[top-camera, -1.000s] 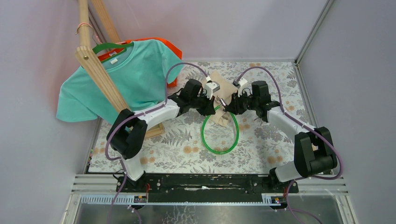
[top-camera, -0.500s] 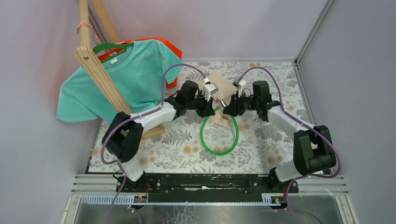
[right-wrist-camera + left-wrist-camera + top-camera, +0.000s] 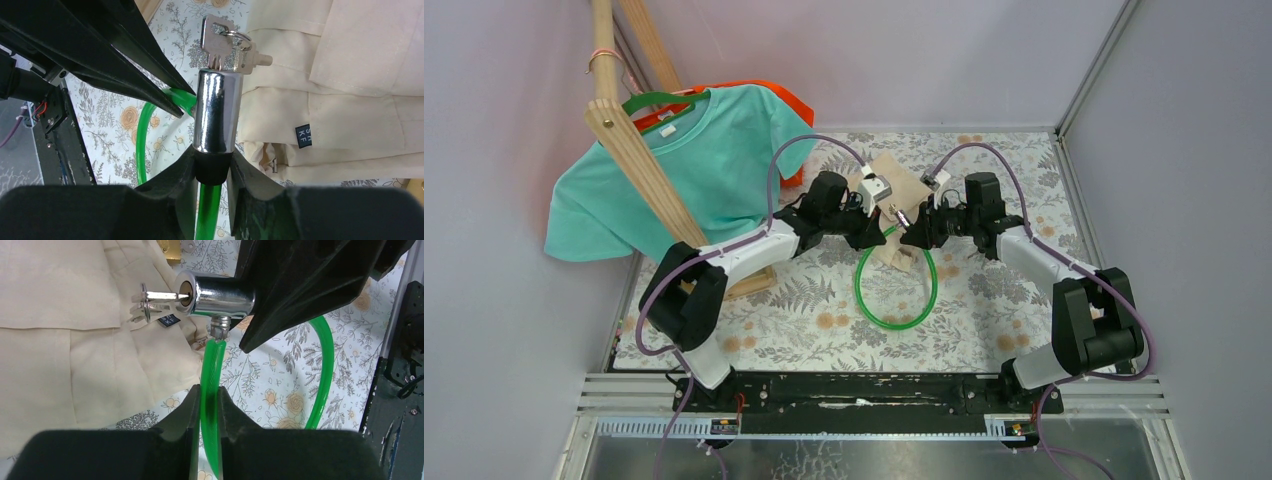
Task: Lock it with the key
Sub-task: Lock the lock.
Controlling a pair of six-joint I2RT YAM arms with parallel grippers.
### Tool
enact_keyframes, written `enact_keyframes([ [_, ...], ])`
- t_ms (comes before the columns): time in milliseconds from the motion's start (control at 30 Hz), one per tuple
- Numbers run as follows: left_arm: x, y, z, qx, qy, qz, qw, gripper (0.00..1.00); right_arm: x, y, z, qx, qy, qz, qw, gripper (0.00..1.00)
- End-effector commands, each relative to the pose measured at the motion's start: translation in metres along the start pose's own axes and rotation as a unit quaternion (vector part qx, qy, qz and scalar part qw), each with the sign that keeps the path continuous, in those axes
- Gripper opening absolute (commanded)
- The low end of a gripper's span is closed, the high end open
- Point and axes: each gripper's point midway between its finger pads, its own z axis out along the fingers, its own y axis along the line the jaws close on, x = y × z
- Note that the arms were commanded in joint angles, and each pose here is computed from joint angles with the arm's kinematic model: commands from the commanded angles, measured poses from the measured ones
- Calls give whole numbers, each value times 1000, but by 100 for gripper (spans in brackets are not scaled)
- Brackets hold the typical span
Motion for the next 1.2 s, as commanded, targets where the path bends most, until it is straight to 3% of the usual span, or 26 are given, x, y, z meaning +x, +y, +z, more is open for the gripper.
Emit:
enact_keyframes([
  [0,-71,-11,-8,18,-92,95,991,7,-32,34,-4,-61,-28,-77,995,0],
  [400,-99,-22,-40,51,-93,195,975,21,-88,49,-28,-35,-53,-308,949,0],
  [667,-88,-32,-39,80,-103,197,972,23,-72,55,-32,-30,-56,-357,932,0],
  [767,-84,-34,-40,82,-110,190,972,20,-62,59,-33,-34,-52,-363,930,0],
  [1000,-74,-39,-40,91,-115,175,974,3,-21,67,-23,-56,-33,-352,934,0],
  [1167,-83,-37,-43,79,-124,187,971,0,-17,70,-19,-59,-46,-347,935,0],
])
